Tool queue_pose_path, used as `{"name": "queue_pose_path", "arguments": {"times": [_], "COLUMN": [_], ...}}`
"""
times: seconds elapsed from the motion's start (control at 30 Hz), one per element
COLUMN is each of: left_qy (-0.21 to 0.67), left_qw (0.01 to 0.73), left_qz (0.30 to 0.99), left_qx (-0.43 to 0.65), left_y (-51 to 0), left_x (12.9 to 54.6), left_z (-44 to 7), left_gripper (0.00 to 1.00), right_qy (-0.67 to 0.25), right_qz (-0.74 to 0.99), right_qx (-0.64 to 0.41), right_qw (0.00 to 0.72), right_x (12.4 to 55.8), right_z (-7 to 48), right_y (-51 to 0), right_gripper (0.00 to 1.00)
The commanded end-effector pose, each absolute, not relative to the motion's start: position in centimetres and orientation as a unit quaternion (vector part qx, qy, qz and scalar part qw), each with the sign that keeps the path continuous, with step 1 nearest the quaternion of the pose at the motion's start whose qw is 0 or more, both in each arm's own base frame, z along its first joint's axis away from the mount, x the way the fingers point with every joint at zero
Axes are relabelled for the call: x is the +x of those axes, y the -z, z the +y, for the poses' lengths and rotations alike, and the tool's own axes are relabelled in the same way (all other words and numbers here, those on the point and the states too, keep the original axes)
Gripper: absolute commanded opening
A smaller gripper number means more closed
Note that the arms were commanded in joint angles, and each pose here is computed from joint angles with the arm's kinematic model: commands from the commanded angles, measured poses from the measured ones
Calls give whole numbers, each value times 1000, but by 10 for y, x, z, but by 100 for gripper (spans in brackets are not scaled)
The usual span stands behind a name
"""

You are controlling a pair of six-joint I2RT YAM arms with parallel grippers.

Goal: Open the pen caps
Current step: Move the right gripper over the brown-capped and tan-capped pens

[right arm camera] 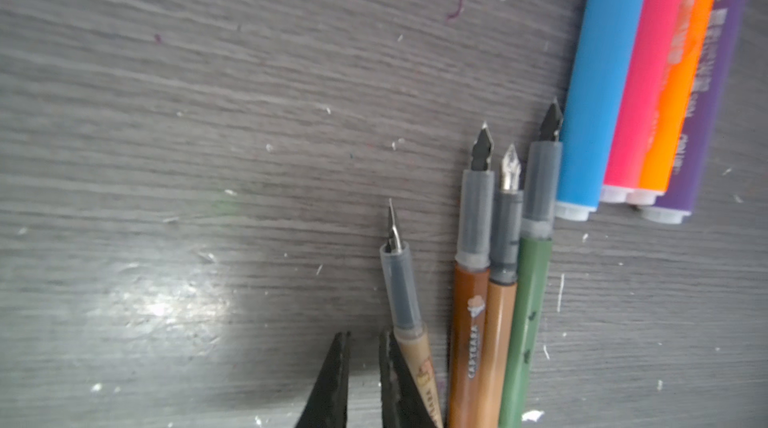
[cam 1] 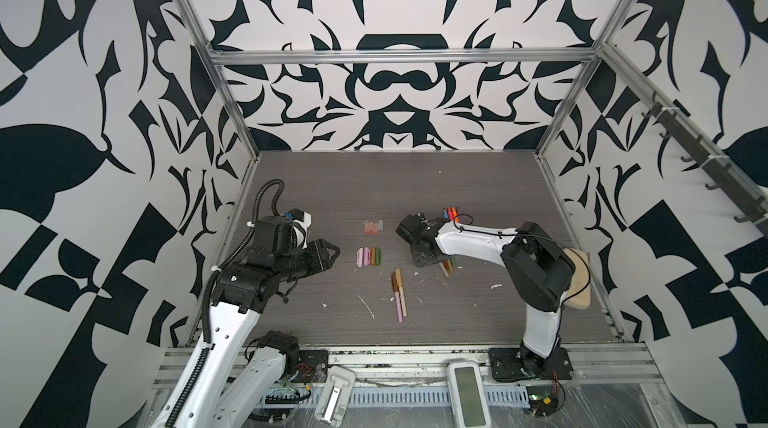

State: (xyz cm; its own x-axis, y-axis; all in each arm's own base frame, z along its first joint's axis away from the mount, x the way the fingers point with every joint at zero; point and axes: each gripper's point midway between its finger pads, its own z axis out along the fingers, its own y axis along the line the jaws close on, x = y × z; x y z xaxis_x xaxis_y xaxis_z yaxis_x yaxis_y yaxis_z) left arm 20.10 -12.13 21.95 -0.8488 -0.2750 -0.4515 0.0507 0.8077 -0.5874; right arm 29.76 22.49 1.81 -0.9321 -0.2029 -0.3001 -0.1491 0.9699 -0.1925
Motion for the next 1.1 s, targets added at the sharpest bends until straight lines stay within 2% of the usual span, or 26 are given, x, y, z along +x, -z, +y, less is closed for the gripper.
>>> {"name": "queue_pose_path", "arguments": {"times": [0.0,0.77,0.87,1.07], "left_qy": [291,273,272,302], "left_qw": [257,271,275,320], "left_qz": [919,919,918,895], "left_qx": [-76,-90,-89,-68], "left_y": [-214,-214,-215,-233], "left_x": [198,199,199,196], "left_z": [-116,-108,-107,-111], "left_gripper": [48,49,49,48], "right_qy": [123,153,123,-24], "right_qz": [978,972,976,980], "right_qx": [-97,-107,-112,-135], "right_qw": [137,143,142,142], "right_x": [293,306,305,285], "right_z": [208,209,218,259], "right_y": [-7,-14,-20,-57], "right_gripper": [19,22,22,24]}}
